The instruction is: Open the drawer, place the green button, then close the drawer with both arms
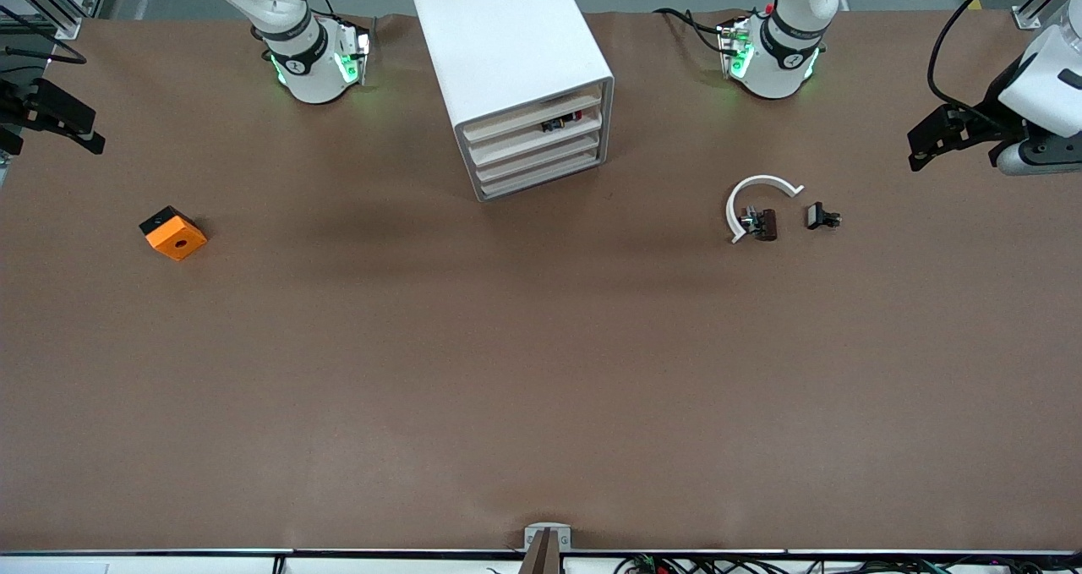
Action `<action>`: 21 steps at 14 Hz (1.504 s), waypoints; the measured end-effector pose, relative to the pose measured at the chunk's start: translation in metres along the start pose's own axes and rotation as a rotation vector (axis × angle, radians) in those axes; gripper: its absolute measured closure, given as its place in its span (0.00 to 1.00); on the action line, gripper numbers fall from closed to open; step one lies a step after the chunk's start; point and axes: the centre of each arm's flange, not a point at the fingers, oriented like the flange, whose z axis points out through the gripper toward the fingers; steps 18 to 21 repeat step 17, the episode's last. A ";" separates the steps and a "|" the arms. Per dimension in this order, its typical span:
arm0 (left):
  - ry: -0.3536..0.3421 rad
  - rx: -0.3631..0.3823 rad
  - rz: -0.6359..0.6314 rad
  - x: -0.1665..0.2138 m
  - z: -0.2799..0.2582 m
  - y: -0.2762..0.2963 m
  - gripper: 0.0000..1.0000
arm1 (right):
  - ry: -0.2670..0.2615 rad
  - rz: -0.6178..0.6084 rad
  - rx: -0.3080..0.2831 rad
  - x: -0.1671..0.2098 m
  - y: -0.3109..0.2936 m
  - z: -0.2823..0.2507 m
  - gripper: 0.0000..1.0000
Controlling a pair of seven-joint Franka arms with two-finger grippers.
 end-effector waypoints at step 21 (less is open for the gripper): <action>0.028 -0.032 0.020 0.011 -0.012 0.016 0.00 | -0.002 0.005 0.000 0.000 0.003 0.000 0.00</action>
